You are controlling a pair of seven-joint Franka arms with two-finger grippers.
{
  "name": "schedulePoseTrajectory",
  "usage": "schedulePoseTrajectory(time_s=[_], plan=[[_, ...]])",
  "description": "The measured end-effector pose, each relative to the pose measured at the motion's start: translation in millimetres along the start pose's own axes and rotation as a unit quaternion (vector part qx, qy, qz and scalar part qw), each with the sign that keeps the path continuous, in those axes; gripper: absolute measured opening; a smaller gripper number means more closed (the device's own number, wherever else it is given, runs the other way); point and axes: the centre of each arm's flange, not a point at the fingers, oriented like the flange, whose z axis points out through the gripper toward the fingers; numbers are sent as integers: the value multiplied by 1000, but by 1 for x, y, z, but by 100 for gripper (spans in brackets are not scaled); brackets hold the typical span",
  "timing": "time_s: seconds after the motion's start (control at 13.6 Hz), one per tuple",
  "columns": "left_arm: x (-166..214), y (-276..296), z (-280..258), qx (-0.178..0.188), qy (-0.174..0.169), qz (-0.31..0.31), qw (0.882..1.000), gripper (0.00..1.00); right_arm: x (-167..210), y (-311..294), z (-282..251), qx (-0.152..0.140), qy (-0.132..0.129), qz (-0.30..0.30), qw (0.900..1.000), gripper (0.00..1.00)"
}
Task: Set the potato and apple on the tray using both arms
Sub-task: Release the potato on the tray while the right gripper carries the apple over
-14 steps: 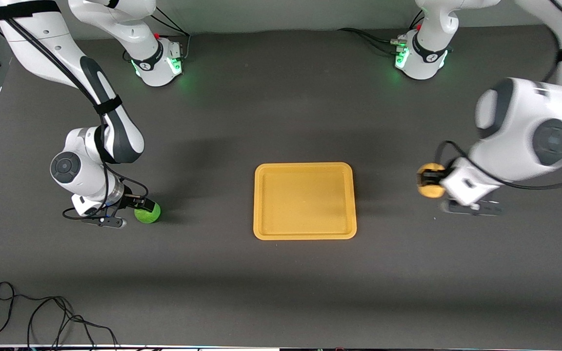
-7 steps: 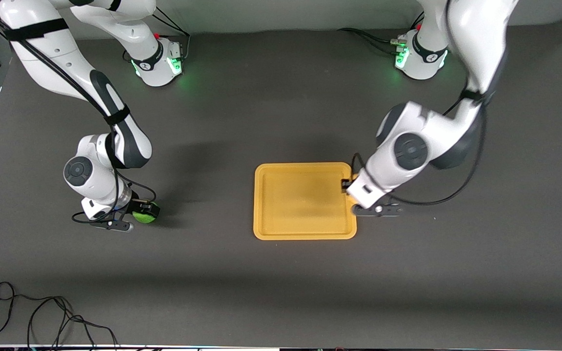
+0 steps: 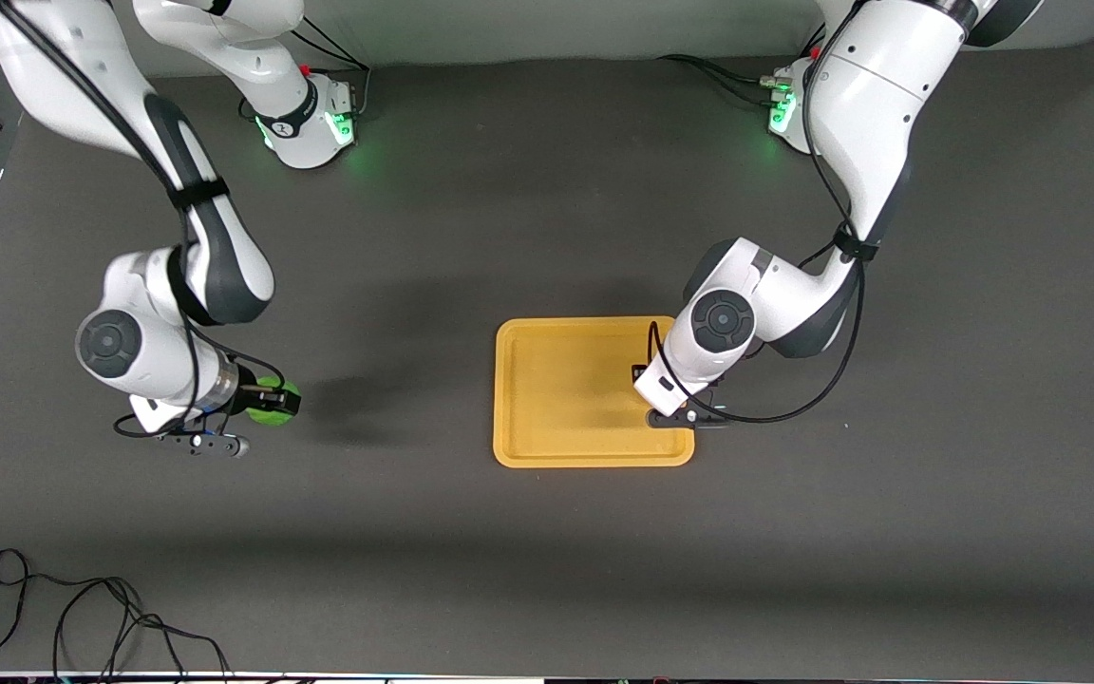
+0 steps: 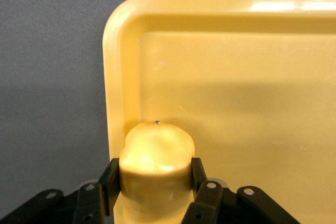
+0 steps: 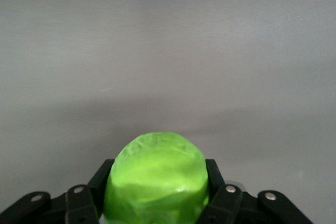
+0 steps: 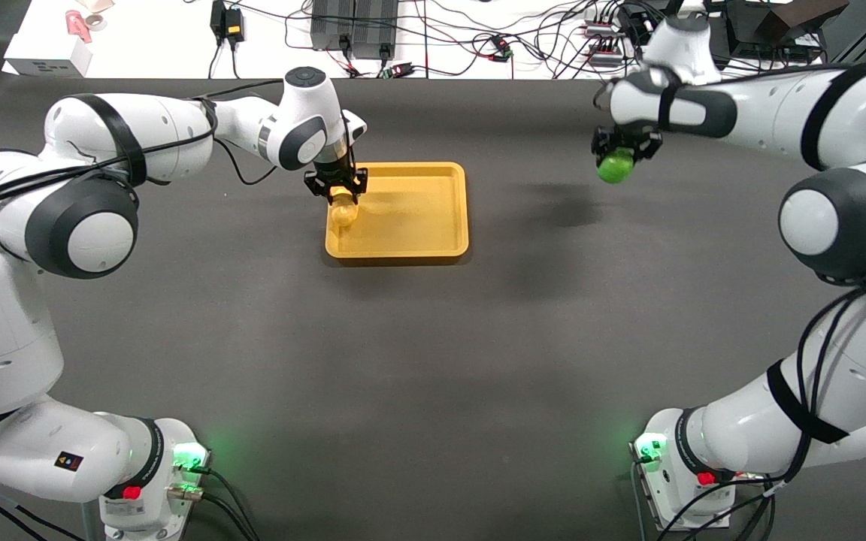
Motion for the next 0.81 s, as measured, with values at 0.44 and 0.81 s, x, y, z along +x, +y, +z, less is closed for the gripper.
schedulePoseTrajectory(time_s=[0.44,0.81], plan=[[-2,6,3,3,5,-10,1000,85,-40,-181,-46,53,9,79,995,74],[20,-27,-71,16,17,-25,999,100,-56,-303,31,67,41,141,987,74]])
